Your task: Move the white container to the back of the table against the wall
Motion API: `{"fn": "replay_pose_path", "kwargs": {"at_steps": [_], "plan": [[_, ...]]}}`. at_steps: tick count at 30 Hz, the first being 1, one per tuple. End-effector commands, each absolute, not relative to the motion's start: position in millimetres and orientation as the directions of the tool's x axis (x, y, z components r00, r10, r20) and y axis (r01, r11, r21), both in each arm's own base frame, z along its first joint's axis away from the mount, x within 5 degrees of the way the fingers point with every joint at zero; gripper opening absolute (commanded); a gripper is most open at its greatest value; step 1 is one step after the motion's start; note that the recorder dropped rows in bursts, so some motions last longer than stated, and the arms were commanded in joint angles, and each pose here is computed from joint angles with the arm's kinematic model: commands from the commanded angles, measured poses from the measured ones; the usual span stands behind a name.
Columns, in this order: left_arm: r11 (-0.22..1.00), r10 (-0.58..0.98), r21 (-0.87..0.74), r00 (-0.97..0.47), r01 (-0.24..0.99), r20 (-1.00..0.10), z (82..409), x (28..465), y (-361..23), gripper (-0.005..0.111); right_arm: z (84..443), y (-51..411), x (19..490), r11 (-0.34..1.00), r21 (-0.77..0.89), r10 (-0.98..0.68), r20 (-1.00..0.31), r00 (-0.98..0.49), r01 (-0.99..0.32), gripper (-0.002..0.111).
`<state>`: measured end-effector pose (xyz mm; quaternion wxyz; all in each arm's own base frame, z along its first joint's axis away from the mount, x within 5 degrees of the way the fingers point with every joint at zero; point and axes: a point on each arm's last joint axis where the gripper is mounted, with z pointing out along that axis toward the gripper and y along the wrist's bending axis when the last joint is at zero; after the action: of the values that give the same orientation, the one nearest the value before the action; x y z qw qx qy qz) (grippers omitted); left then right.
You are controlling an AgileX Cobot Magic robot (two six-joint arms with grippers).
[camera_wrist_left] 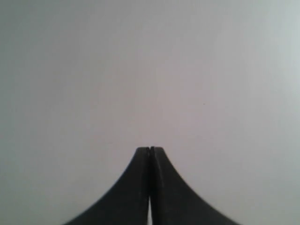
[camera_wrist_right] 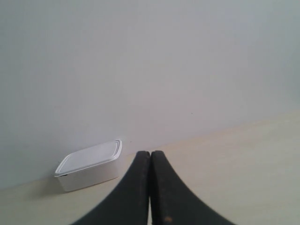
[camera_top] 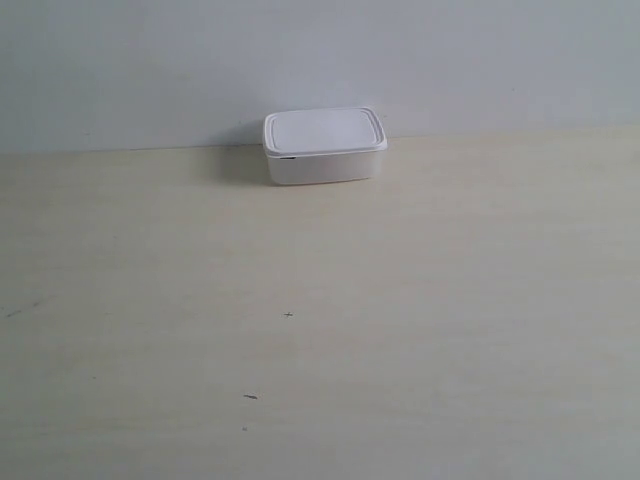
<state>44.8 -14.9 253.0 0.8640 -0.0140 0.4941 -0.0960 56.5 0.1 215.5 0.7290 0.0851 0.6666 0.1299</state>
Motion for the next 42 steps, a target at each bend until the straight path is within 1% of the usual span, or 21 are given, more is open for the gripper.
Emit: {"fn": "replay_pose_path", "kwargs": {"at_steps": [1,11,13,14,16,19,21,24,27,31,34,37,39,42], "plan": [[0.982,-0.174,-0.112,0.498,0.152,-0.85,252,44,-15,0.0,214,0,56,0.954,0.291,0.296,-0.952,0.081,-0.071,0.0],[0.982,-0.173,-0.114,0.494,0.148,-0.852,252,45,-15,0.0,214,0,56,0.954,0.291,0.296,-0.952,0.081,-0.071,0.0],[0.988,-0.147,-0.112,0.45,0.104,-0.881,247,47,-12,0.0,214,0,56,0.954,0.291,0.296,-0.952,0.081,-0.071,0.0],[0.993,-0.112,-0.088,0.419,0.076,-0.901,244,49,-12,0.0,214,0,56,0.954,0.291,0.296,-0.952,0.081,-0.071,0.0],[1.0,0.003,0.014,0.356,0.026,-0.935,238,52,-11,0.0,214,0,56,0.954,0.291,0.296,-0.952,0.081,-0.072,0.0],[0.979,0.2,0.206,0.284,-0.008,-0.938,231,54,-13,0.0,214,0,56,0.954,0.291,0.296,-0.952,0.08,-0.073,0.0],[0.959,0.275,0.282,0.263,-0.01,-0.925,229,54,-15,0.0,214,0,56,0.954,0.291,0.296,-0.952,0.08,-0.073,0.0],[0.956,0.286,0.292,0.256,-0.014,-0.924,228,55,-14,0.0,214,0,56,0.954,0.291,0.296,-0.952,0.08,-0.074,0.0],[0.972,0.233,0.229,0.241,-0.044,-0.942,228,55,-10,0.0,214,0,56,0.93,0.361,0.366,-0.928,0.071,-0.075,0.0],[0.992,0.077,0.053,0.208,-0.115,-0.975,225,55,1,0.0,213,0,56,0.867,0.492,0.496,-0.867,0.05,-0.077,0.0],[0.979,-0.092,-0.124,0.19,-0.162,-0.977,221,55,8,0.0,212,-2,56,0.809,0.584,0.587,-0.809,0.04,-0.064,0.0],[0.924,-0.301,-0.335,0.191,-0.182,-0.934,216,54,13,0.0,210,-4,57,0.739,0.673,0.674,-0.738,0.034,-0.042,0.0],[0.896,-0.364,-0.394,0.171,-0.206,-0.916,212,54,15,0.0,209,-4,57,0.683,0.729,0.73,-0.683,0.025,-0.034,0.0],[0.876,-0.397,-0.413,0.114,-0.25,-0.911,205,54,16,0.0,207,-3,57,0.567,0.823,0.824,-0.567,0.004,-0.026,0.0]]}}
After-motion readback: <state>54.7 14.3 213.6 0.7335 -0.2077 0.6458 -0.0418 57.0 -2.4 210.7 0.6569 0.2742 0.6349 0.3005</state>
